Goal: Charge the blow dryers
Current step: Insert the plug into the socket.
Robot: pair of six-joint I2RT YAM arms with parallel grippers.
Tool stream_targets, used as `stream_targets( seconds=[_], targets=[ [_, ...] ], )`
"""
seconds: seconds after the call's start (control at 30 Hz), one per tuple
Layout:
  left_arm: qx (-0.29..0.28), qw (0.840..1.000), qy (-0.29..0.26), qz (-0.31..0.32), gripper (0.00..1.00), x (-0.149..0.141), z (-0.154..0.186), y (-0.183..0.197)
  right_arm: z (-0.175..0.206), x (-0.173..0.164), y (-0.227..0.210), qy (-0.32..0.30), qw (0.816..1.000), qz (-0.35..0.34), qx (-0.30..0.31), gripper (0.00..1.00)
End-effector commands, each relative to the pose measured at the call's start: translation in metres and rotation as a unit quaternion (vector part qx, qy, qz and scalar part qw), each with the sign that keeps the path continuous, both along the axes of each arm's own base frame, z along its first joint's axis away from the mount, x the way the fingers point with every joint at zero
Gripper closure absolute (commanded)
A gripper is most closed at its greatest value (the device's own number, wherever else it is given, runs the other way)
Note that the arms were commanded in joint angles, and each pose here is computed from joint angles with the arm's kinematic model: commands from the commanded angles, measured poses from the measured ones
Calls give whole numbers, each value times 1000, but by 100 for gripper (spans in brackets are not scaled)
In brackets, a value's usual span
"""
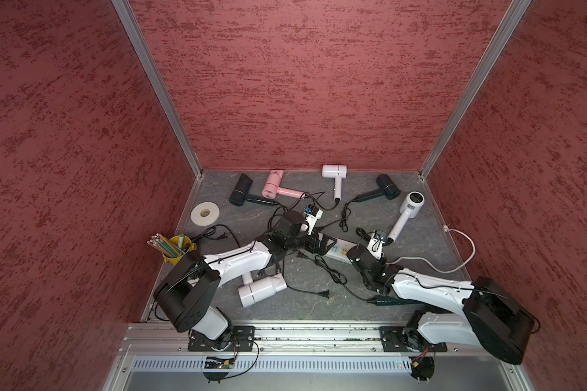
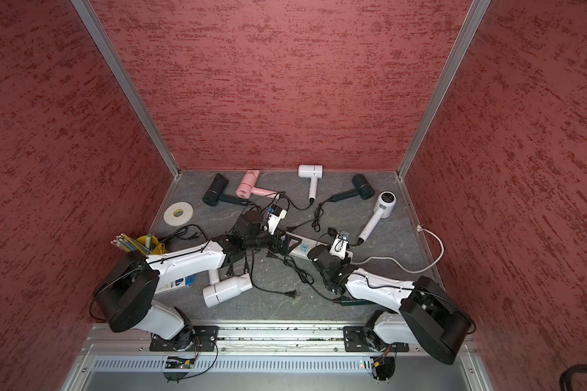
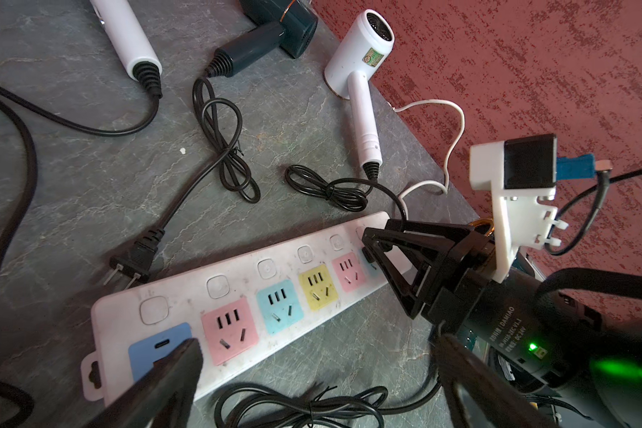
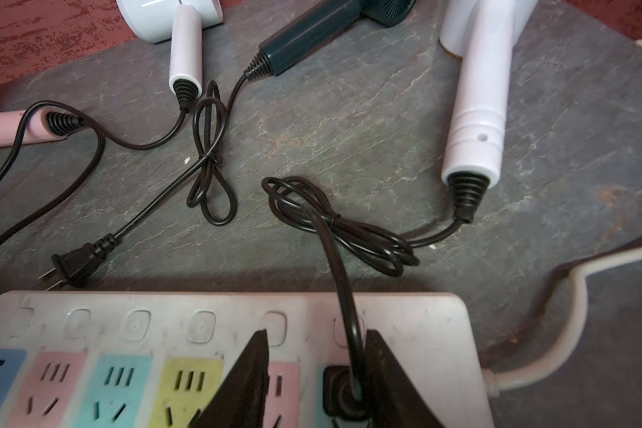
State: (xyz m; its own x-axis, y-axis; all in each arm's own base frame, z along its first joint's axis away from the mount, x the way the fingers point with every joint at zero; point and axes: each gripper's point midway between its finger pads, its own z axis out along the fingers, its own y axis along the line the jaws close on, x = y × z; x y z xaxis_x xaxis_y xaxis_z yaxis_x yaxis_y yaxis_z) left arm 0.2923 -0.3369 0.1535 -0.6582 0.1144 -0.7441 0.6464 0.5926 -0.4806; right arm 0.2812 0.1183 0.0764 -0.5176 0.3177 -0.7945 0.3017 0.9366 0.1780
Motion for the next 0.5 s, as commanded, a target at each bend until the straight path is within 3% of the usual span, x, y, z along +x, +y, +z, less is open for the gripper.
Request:
stream_targets(
  seconds=[0.0, 0.17, 0.47],
  targets=[
    [-3, 1000, -21, -2, 0, 2, 14, -2, 0, -6, 0, 29, 999, -5, 29, 56],
    [-3, 1000, -22, -2, 0, 2, 14, -2, -8, -9, -2, 59, 996, -4, 67, 57],
    [-4, 1000, -24, -2, 0, 2, 16, -1, -13, -7, -3, 73, 994, -1, 78, 64]
  ],
)
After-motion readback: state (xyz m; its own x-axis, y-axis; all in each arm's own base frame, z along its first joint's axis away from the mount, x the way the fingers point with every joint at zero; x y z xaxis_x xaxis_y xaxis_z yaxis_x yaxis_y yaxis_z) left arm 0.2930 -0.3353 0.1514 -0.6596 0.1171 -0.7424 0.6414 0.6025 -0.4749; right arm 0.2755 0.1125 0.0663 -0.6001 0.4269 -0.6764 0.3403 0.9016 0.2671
